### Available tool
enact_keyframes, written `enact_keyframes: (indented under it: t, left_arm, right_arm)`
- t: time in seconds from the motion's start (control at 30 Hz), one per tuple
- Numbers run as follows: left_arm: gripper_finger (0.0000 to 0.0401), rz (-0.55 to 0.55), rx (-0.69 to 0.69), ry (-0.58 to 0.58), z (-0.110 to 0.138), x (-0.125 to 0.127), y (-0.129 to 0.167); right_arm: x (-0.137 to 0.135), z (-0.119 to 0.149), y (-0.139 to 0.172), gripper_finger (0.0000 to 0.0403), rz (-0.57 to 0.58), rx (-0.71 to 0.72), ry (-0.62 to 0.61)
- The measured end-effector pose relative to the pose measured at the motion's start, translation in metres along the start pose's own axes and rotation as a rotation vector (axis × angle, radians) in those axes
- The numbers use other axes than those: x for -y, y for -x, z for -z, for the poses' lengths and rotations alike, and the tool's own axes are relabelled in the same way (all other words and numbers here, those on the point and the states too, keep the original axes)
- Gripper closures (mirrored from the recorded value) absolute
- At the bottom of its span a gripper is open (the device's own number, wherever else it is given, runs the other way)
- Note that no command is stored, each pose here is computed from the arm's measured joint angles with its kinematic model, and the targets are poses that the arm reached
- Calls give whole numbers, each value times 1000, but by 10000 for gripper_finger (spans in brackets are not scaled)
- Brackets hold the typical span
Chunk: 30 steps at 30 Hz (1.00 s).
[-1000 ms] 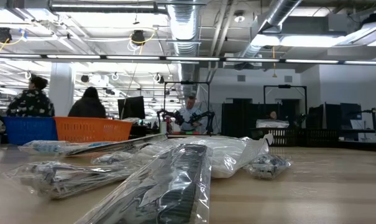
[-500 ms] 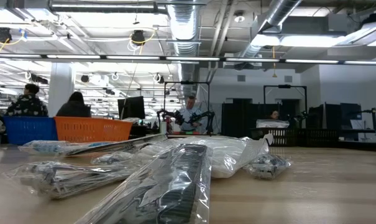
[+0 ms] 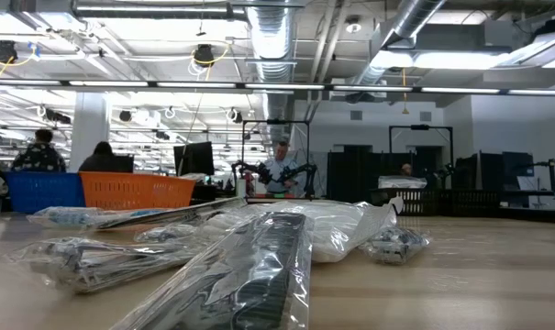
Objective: Pick & Place Travel size toiletries
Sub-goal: Put the black comb into the right black bin
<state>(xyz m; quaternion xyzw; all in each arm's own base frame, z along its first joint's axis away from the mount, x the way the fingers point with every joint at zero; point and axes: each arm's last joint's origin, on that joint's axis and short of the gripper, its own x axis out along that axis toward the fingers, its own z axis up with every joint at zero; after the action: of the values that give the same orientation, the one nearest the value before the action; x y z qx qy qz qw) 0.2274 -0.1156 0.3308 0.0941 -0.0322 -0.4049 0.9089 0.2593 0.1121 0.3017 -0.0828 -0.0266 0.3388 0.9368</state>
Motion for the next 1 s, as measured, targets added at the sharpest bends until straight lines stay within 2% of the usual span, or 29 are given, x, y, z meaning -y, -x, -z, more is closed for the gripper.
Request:
enact_keyframes:
  t: [0.33, 0.53, 0.73, 0.83, 1.0]
  left_arm:
    - [297, -233, -108, 19, 7, -6, 1]
    - [297, -312, -158, 54, 11, -7, 2]
    - [297, -450, -279, 143, 23, -10, 6]
    - [297, -483, -321, 202, 28, -14, 10]
    - [297, -509, -336, 221, 31, -19, 13]
  right_arm:
    - [0, 1, 0, 403, 1, -10, -4]
    - [3, 7, 1, 403, 17, -67, -40]
    - [15, 25, 8, 403, 209, -252, -137]
    - [21, 36, 14, 403, 277, -361, -216]
    - [23, 50, 22, 392, 372, -510, -293]
